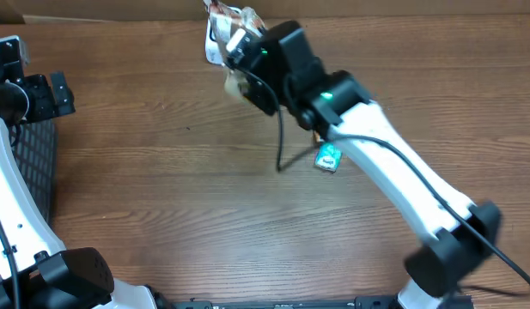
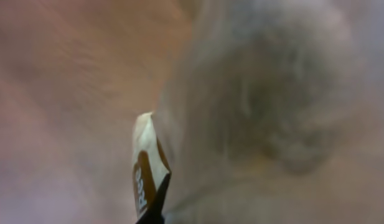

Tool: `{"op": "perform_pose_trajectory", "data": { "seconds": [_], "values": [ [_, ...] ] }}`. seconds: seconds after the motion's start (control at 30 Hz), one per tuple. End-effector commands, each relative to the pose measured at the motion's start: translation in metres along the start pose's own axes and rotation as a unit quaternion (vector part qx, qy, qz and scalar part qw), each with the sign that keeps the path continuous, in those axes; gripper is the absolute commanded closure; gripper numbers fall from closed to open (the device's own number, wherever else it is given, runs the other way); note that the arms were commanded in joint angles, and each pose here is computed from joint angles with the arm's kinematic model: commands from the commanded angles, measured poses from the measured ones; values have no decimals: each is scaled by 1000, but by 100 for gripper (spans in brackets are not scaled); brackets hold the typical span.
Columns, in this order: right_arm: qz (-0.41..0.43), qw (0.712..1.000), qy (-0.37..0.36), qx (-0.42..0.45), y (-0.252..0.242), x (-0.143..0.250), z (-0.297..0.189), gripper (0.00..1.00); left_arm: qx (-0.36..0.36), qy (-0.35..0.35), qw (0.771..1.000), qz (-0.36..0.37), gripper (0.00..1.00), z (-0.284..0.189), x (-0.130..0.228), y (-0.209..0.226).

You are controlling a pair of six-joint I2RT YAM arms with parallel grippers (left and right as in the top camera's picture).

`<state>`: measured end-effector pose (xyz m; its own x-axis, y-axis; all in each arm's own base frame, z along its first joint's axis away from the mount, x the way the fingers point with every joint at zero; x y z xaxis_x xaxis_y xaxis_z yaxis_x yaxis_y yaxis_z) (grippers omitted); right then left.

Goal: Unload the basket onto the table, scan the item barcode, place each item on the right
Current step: 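Hold the bread bag in front of the white scanner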

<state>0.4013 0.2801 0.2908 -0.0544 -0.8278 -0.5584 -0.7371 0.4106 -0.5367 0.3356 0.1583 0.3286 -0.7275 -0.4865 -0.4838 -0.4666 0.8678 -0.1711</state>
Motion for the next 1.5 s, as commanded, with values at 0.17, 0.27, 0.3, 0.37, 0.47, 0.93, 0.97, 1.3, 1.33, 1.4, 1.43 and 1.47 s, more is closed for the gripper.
{"op": "perform_pose_trajectory", "data": {
  "seconds": [0.17,0.27,0.3,0.37,0.47,0.93,0.97,1.3,1.33,1.4,1.43,1.47],
  "values": [
    [-160,957,99,220,-45,10,70,96,1,-5,1000,14,0,-3,-2,-1],
    [-188,944,113,246,-48,22,100,96,1,-6,1000,14,0,-3,-2,-1],
    [-186,944,114,247,-48,25,105,96,1,-5,1000,14,0,-3,-2,-1],
    [-182,943,115,254,-49,34,121,96,1,-5,1000,14,0,-3,-2,-1],
    [-188,936,129,269,-52,55,147,96,1,-5,1000,14,0,-3,-2,-1],
    [-342,876,167,295,-39,89,206,96,1,-5,1000,14,0,-3,-2,-1],
    [-357,870,171,293,-40,89,206,96,1,-5,1000,14,0,-3,-2,-1],
    [-418,839,205,282,-40,91,205,96,1,-5,1000,14,0,-3,-2,-1],
    [-418,839,205,282,-40,90,205,96,1,-5,1000,14,0,-3,-2,-1],
    [-420,837,210,282,-40,90,204,96,1,-5,1000,14,0,-3,-2,-1],
    [-420,837,211,283,-40,91,204,96,1,-5,1000,14,0,-3,-2,-1],
    [-418,836,214,283,-40,91,204,96,1,-5,1000,14,0,-3,-2,-1]
  ]
}}
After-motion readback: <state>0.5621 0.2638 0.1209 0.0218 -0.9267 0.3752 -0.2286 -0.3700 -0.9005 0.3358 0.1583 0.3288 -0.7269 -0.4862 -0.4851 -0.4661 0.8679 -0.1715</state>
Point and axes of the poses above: each gripper's point midway between its finger pads, its own z axis out along the fingers, its own y axis along the line the jaws close on, x = y × z, the point moved 6 cm from there along -z, back along the fingers, and after that the axes turned 15 degrees about -z, right-handed, at the moved point
